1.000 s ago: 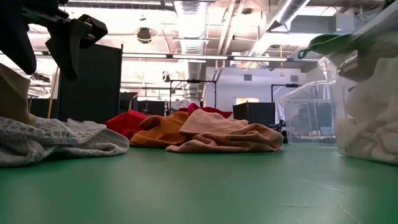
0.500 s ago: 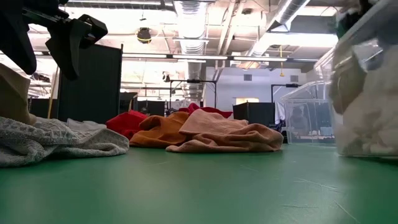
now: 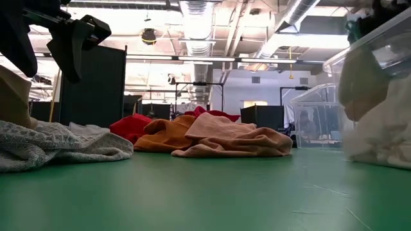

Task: Sort towels by color in basket
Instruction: Put the green towel into the bottom transparent bin

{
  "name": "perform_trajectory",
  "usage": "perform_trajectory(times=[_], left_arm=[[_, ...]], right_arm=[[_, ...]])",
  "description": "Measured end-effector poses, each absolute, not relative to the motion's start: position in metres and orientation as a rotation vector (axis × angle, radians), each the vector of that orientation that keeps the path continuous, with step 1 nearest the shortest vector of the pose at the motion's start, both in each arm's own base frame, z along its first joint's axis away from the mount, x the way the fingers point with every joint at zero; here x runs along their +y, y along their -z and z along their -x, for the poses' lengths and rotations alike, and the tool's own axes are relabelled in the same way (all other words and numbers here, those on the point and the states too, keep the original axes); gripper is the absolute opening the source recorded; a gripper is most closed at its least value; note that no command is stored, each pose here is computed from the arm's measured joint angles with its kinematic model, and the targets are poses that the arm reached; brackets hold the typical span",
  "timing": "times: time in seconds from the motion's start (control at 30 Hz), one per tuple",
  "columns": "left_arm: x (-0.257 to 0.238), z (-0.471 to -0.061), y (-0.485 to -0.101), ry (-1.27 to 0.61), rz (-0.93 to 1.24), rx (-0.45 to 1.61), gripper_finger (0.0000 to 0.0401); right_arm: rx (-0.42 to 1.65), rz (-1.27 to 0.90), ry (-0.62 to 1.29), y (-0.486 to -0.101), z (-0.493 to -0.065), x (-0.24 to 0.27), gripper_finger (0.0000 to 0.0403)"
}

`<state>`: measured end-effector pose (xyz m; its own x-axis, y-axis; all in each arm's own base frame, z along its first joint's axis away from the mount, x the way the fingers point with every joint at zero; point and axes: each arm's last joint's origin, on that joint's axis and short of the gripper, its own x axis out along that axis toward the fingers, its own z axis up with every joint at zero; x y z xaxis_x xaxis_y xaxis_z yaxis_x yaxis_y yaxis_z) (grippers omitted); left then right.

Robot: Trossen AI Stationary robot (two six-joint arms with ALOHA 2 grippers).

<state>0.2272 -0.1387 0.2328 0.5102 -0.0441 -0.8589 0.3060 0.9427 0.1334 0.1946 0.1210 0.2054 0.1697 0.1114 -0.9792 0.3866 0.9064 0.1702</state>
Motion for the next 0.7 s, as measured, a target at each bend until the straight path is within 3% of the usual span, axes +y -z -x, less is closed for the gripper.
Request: perform_trajectory(times=[0.47, 0.7], left_arm=[[-0.133, -0.219, -0.23, 0.176, -0.301, 1.129, 0.0193], [-0.139, -0.217, -0.254, 0.185, -0.309, 1.121, 0.0193]], right_arm=[[1.355, -0.423, 0.149, -0.27, -0.206, 0.128, 0.023], [1.338, -0.423, 0.135, -0.285, -0.207, 0.128, 0.0251]])
